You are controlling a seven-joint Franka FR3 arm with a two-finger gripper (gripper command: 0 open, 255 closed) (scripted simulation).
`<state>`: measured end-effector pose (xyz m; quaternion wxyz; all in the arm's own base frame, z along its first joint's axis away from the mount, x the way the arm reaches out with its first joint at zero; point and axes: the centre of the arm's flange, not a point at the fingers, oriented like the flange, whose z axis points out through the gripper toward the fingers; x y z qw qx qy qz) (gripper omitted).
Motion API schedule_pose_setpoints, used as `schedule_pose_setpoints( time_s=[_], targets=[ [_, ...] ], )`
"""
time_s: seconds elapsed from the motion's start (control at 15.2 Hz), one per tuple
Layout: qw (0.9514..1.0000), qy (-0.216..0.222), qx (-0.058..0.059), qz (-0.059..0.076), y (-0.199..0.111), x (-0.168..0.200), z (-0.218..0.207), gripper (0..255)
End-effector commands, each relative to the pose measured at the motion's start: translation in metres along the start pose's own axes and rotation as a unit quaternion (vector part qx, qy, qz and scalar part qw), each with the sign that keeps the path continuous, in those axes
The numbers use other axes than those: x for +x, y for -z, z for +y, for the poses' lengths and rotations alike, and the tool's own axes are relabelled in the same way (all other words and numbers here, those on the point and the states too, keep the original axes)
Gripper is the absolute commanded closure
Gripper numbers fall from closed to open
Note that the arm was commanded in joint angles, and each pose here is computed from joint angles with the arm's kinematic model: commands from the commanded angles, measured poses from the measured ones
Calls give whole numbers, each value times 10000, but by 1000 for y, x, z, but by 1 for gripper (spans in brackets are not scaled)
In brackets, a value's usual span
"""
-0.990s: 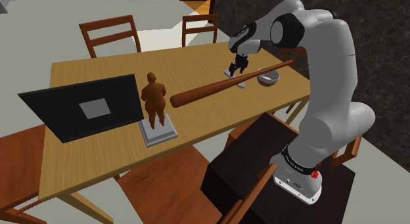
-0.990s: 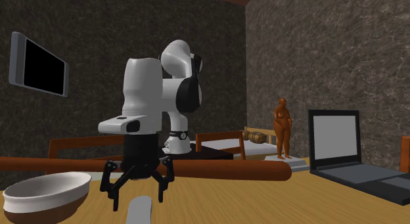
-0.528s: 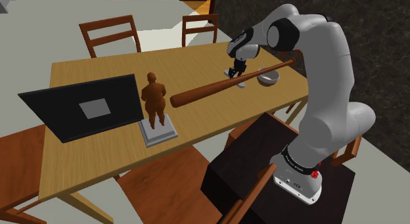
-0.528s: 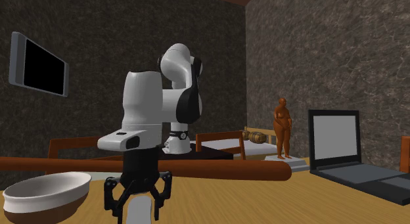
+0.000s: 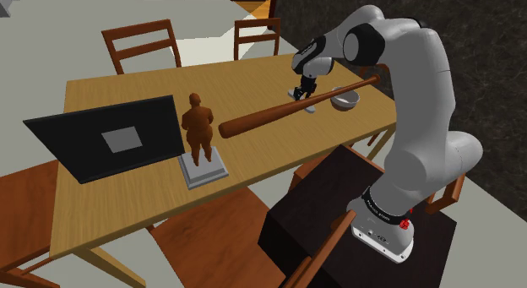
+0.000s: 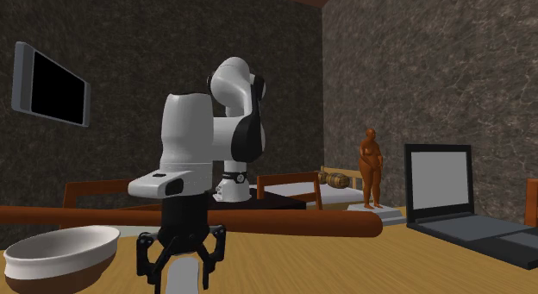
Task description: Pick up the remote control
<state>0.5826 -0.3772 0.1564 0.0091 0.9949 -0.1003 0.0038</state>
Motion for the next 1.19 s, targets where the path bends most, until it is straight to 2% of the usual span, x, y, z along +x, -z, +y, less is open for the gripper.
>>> schedule_pose_setpoints(
  time_s=[0.0,0.99,1.12],
  targets=[
    [10000,1,0,-6,-1,0,0,255],
    [10000,1,0,-6,78,1,1,255],
    [10000,1,0,-6,79,1,1,255]
  ],
)
